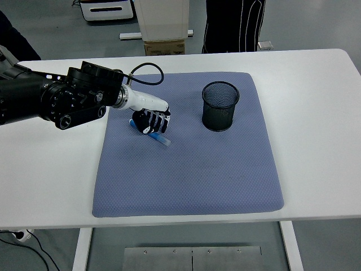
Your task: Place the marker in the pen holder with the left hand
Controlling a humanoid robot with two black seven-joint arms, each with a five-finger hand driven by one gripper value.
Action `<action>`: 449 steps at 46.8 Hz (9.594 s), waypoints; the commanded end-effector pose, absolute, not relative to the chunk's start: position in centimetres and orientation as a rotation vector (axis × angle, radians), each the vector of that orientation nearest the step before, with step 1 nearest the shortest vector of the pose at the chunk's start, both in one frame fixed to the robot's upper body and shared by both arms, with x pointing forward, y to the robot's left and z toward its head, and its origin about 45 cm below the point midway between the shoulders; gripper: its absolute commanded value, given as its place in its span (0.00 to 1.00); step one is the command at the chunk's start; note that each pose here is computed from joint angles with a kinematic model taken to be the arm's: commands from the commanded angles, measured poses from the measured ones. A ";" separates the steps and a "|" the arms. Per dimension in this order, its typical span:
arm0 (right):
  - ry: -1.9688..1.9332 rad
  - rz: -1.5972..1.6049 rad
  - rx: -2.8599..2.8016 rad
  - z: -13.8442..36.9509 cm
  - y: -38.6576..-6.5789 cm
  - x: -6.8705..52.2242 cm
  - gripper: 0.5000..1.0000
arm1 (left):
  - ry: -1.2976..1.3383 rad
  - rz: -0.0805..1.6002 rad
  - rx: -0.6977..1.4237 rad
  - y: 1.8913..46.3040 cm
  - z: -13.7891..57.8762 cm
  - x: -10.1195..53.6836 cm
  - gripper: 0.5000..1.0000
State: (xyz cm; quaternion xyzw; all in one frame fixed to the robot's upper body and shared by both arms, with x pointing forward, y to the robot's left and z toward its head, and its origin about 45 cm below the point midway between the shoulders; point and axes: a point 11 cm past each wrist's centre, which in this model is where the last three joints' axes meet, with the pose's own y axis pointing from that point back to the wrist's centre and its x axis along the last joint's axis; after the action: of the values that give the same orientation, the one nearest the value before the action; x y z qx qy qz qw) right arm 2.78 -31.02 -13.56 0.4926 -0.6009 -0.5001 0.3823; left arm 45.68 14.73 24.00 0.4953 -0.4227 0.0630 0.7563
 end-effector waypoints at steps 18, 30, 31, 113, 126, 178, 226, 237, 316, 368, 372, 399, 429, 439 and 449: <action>-1.532 -1.277 1.258 -13.6 -31.0 2.8 1.00 | -0.919 0.137 1.070 14.8 23.9 45.6 0.24; -1.533 -1.275 1.257 -13.6 -31.0 2.8 1.00 | -0.922 0.131 1.072 14.9 24.2 45.6 0.26; -1.533 -1.275 1.257 -13.6 -31.0 2.8 1.00 | -0.922 0.131 1.072 14.9 24.2 45.6 0.26; -1.533 -1.275 1.257 -13.6 -31.0 2.8 1.00 | -0.959 0.076 1.060 14.8 23.0 44.8 0.00; -1.533 -1.274 1.255 -13.6 -31.1 2.8 1.00 | -0.981 0.080 1.038 14.4 24.7 45.3 0.00; -1.533 -1.275 1.257 -13.6 -31.0 2.8 1.00 | -0.944 0.074 1.021 15.5 23.7 45.0 0.08; -1.533 -1.275 1.257 -13.6 -31.0 2.8 1.00 | -0.971 0.041 1.022 15.8 23.5 44.9 0.19; -1.533 -1.274 1.255 -13.6 -31.1 2.8 1.00 | -0.994 0.046 1.019 15.8 23.6 45.0 0.17; -1.533 -1.275 1.257 -13.6 -31.0 2.8 1.00 | -1.017 0.105 0.986 15.0 26.7 46.1 0.00; -1.532 -1.277 1.258 -13.6 -31.0 2.8 1.00 | -0.579 0.400 0.360 4.7 34.4 45.5 0.00; -1.533 -1.275 1.257 -13.6 -31.0 2.8 1.00 | -0.530 0.394 0.336 4.0 33.4 45.0 0.00; -1.533 -1.275 1.257 -13.6 -31.0 2.8 1.00 | -0.323 0.523 0.265 4.9 28.7 45.4 0.00; -1.533 -1.275 1.257 -13.6 -31.0 2.8 1.00 | -0.179 0.605 0.175 3.5 27.5 45.2 0.35; -1.533 -1.275 1.257 -13.6 -31.0 2.8 1.00 | -0.167 0.623 0.163 4.0 27.8 45.5 0.49; -1.532 -1.277 1.258 -13.6 -31.0 2.8 1.00 | -0.196 0.684 0.114 6.5 30.0 47.1 0.84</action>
State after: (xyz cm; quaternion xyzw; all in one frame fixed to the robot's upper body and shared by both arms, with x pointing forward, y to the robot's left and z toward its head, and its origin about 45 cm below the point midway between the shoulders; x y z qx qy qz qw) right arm 2.80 -31.02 -13.56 0.4928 -0.6009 -0.5000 0.3822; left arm 46.57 5.64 29.09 0.0702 -0.0870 0.3261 0.9387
